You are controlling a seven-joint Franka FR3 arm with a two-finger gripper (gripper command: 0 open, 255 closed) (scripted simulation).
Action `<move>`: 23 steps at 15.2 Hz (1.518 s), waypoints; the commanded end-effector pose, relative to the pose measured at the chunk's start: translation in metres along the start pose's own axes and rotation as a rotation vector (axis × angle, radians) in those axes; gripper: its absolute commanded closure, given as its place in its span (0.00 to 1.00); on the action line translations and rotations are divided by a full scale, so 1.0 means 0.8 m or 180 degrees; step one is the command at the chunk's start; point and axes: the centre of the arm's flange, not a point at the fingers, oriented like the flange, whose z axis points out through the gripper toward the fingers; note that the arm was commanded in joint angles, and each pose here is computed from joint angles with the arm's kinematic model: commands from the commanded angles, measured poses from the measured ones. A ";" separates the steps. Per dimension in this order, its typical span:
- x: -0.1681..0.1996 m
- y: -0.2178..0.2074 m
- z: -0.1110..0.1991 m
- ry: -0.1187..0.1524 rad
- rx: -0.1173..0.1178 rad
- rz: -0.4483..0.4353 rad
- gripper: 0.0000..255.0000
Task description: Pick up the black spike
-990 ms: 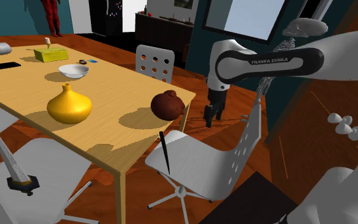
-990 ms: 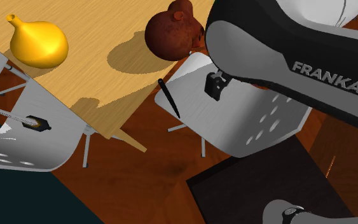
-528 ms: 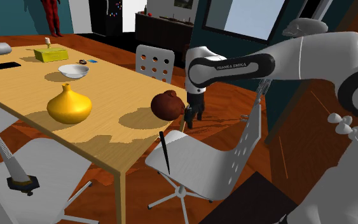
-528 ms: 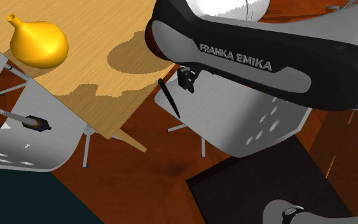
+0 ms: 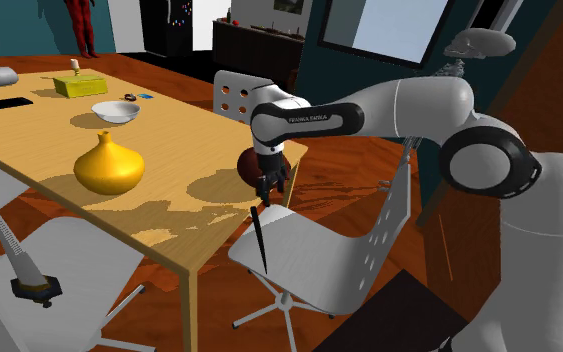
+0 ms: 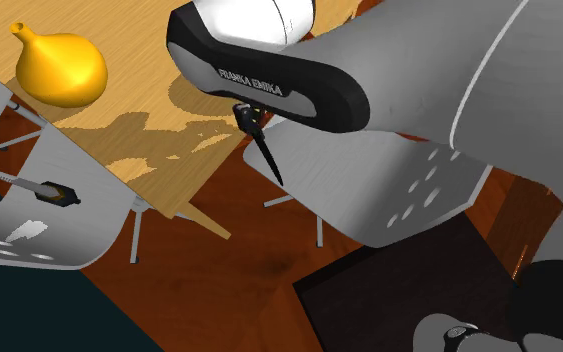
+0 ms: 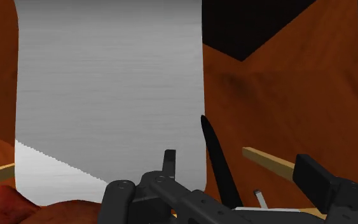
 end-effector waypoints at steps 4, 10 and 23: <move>0.081 -0.024 0.026 -0.0095 -0.0048 -0.0198 0.00; 0.097 -0.026 0.059 -0.0104 -0.0052 -0.0216 0.00; 0.108 -0.025 0.072 -0.0102 -0.0053 -0.0211 1.00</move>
